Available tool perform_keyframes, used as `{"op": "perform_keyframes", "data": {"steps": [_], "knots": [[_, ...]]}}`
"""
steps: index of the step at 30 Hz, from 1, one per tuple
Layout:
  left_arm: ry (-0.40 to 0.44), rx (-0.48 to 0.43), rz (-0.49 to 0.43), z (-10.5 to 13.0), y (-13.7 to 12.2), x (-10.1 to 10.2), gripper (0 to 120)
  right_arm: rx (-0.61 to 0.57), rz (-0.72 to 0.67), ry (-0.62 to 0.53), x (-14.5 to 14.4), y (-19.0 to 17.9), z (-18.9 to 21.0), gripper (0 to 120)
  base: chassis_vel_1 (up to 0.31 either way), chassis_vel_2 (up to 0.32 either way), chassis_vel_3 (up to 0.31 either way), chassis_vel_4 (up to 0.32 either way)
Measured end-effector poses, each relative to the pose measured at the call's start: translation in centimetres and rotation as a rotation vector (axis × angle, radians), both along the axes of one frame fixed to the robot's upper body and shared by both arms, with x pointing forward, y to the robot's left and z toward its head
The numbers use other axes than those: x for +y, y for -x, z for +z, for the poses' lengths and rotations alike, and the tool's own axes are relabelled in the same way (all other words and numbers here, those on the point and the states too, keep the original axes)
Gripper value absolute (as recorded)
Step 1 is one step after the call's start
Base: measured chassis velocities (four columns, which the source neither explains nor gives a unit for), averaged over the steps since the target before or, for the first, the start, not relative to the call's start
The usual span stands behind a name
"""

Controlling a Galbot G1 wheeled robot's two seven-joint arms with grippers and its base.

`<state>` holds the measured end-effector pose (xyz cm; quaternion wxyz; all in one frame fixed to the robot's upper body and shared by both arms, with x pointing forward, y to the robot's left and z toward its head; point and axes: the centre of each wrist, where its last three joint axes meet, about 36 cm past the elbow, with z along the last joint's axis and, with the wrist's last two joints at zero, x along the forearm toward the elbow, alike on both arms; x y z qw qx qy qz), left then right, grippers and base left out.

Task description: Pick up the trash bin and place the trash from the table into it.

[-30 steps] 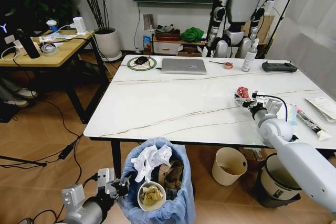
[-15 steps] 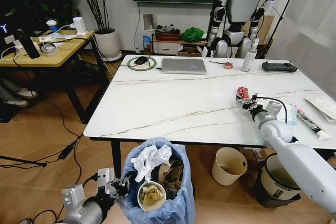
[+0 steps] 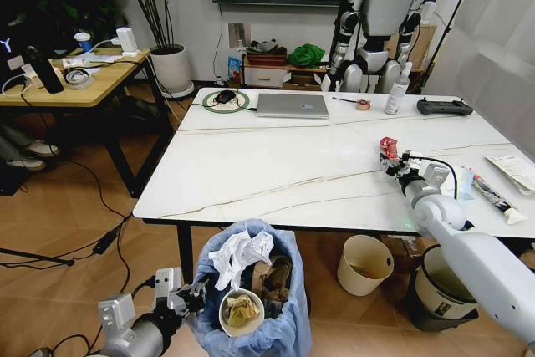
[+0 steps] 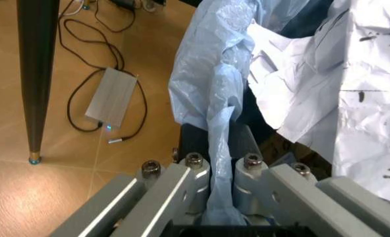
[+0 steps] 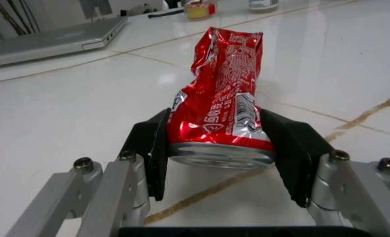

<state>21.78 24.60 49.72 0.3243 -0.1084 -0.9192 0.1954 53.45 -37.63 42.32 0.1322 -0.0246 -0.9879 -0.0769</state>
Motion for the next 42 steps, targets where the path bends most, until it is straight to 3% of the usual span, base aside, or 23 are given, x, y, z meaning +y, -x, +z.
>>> {"op": "perform_keyframes", "data": {"steps": [20,26,34,42], "knots": [[0.002,0.001,-0.003,-0.2,-0.1,-0.1,0,-0.064,0.056,-0.015,0.2,0.6,2.8,46,0.0,0.0,0.0,0.0],[0.001,0.001,-0.006,-0.1,-0.1,-0.1,0,-0.159,0.191,-0.045,0.7,2.2,5.5,46,0.0,0.0,0.0,0.0],[0.003,-0.003,-0.008,-0.1,-0.2,-0.1,0,-0.311,0.478,-0.111,3.4,5.4,11.1,46,0.0,0.0,0.0,0.0],[0.004,-0.01,-0.001,0.2,-0.3,0.2,0,-0.385,0.87,-0.097,6.9,10.1,14.4,46,0.0,0.0,0.0,0.0]]}}
